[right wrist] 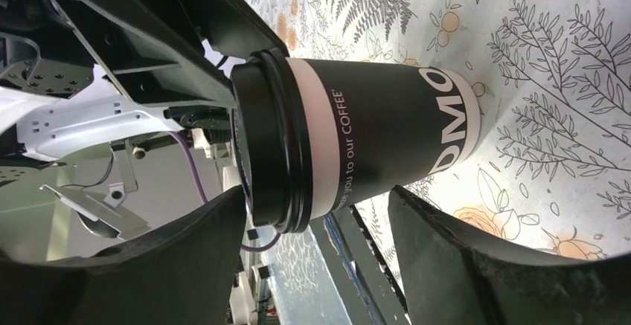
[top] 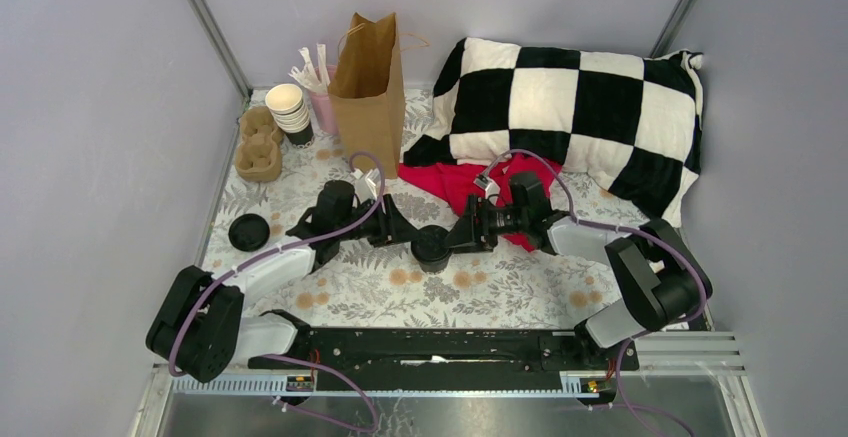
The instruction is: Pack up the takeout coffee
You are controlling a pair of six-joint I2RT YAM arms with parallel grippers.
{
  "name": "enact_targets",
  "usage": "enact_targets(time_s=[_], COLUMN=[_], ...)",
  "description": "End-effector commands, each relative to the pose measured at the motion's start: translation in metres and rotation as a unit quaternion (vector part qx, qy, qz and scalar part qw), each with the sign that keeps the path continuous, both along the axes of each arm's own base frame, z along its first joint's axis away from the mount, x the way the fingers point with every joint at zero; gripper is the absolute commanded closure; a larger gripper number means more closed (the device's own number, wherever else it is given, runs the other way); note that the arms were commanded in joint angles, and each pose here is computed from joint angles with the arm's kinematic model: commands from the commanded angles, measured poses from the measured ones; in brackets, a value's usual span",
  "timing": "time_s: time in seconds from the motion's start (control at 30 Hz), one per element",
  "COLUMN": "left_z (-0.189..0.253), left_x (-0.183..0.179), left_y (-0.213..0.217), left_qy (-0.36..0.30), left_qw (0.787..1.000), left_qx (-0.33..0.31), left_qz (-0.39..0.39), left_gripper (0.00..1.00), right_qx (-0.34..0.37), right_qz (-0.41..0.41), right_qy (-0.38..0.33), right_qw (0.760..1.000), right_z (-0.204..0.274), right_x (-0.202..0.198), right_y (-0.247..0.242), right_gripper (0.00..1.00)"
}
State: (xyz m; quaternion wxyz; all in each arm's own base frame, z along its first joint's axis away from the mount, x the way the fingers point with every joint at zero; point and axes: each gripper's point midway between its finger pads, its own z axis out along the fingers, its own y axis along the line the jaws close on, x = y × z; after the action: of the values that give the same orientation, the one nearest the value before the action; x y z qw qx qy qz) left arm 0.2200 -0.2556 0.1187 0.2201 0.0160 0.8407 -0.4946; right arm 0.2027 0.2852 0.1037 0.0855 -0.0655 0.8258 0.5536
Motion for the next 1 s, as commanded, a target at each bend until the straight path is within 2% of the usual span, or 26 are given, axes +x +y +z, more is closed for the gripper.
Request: enact_targets(time_s=[0.0,0.23,0.33,0.47,0.6,0.83,0.97], left_z=[-0.012,-0.018,-0.004,0.016,0.026,0.038,0.035], left_x=[-0.005,-0.015,-0.013,-0.009,-0.002,-0.004,-0.005], left_y=[0.005,0.006,0.002,-0.002,0.002,0.021,0.021], left_qy=[0.006,0.021,0.011,-0.007,-0.012,0.001,0.005], left_qw=[1.0,1.0,1.0,1.0,0.999,0.992,0.992], left_qx=[0.018,0.002,-0.015,-0.031,-0.04,-0.124,-0.125], left_qz=[0.011,0.012,0.005,0.001,0.014,0.035,0.032], left_gripper=[0.57,0.57,0.51,0.37,0.33,0.18,0.17], right_qx=[0.034,0.04,0.044,0.031,0.028,0.02,0.019], right_qz=[0.003,-0.022,-0.021,-0.011,0.0,0.011,0.012], right_qy=[-0.003,0.038,0.028,0.002,-0.008,-0.005,-0.001], right_qw=[0.999,0.998,0.998,0.999,1.0,1.0,1.0], right_z=[0.004,-0.033,-0.024,-0.008,0.003,0.001,-0.002], right_x=[0.005,-0.006,-0.004,0.004,0.011,0.012,0.013], right_y=[0.006,-0.004,-0.003,-0.002,0.002,0.003,0.004], right_gripper=[0.26,0.3,0.29,0.24,0.23,0.24,0.25])
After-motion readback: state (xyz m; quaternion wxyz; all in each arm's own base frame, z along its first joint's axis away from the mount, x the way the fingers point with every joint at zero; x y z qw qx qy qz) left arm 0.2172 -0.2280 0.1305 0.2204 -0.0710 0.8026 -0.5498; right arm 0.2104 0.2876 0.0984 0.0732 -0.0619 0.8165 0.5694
